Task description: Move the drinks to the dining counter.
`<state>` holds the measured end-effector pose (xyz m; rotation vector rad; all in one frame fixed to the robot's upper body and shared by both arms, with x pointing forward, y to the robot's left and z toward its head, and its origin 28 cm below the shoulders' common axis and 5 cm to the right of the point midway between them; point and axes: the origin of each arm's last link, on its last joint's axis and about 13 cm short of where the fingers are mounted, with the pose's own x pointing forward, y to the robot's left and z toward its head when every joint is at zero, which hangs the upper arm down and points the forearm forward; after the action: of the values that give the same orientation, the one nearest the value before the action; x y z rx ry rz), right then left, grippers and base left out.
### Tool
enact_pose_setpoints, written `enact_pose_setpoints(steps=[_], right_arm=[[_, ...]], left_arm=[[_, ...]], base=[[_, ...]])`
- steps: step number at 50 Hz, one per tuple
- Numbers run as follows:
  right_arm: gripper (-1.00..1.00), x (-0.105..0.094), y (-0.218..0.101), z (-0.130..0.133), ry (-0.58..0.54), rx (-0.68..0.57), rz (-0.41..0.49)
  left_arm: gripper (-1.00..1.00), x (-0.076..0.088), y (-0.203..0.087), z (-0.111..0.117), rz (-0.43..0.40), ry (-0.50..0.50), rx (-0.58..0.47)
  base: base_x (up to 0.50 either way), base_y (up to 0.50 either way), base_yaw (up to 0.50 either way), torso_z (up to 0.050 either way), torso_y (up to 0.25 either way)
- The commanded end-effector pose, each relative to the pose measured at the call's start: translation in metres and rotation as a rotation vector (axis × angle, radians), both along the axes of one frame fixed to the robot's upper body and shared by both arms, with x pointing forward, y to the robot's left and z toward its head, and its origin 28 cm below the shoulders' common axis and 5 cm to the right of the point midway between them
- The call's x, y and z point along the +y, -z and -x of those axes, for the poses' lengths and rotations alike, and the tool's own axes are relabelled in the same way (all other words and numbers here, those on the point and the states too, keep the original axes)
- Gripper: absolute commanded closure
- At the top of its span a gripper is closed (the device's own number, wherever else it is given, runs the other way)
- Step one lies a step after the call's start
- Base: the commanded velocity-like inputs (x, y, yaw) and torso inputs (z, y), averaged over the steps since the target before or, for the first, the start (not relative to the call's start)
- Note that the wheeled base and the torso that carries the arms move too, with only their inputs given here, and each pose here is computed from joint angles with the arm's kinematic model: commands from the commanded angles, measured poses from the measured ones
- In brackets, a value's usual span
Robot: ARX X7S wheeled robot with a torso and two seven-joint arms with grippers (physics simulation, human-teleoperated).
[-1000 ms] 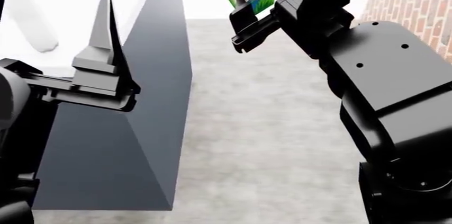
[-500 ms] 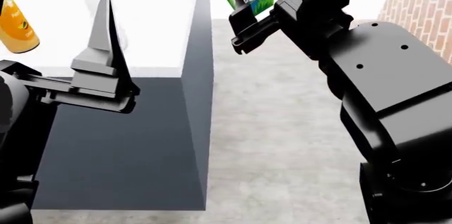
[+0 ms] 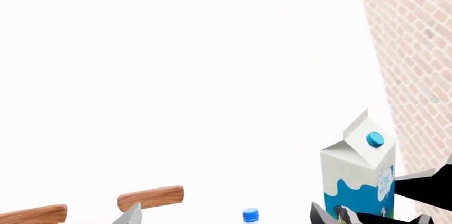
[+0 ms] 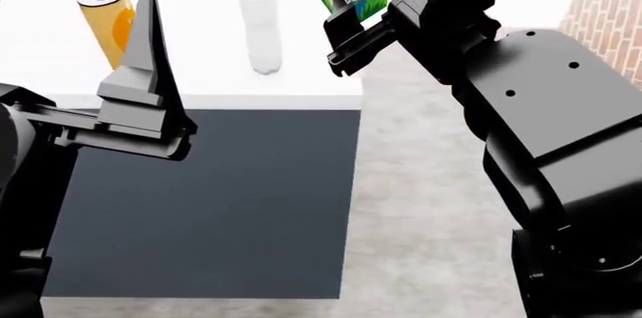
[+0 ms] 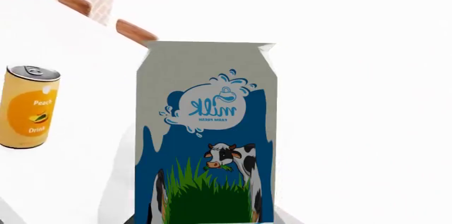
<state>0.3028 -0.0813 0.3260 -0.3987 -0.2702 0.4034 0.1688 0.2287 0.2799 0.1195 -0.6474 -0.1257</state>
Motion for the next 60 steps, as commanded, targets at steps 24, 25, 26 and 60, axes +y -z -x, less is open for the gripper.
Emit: enact_pose_setpoints(steps=[24,25,26,60], right_arm=[[1.00,-0.0027,-0.0012,0.0010,0.015,-0.020,-0.003],[1.00,-0.0027,-0.0011,0.0009,0.015,-0.019,-0.003],[1.00,-0.0026,-0.0012,0.0009,0.015,-0.019,-0.003],[1.00,-0.0012,-0.0007,0.0002,0.012,-0.015,0.005]], left_arm=[[-1.00,-0.0009,0.0009,0.0000,-0.005,0.001,0.003],[-1.00,-0.0009,0.0009,0.0000,-0.005,0.001,0.003],[-1.00,-0.0008,0.0009,0.0001,-0.005,0.001,0.003],[-1.00,-0.0002,0.0008,-0.0001,-0.005,0.002,0.001]], base=[[0.00,0.50,0.00,0.000,0.001],[0.00,0.50,0.00,0.000,0.000],[0.00,0.50,0.00,0.000,0.000],[0.00,0.50,0.00,0.000,0.000]])
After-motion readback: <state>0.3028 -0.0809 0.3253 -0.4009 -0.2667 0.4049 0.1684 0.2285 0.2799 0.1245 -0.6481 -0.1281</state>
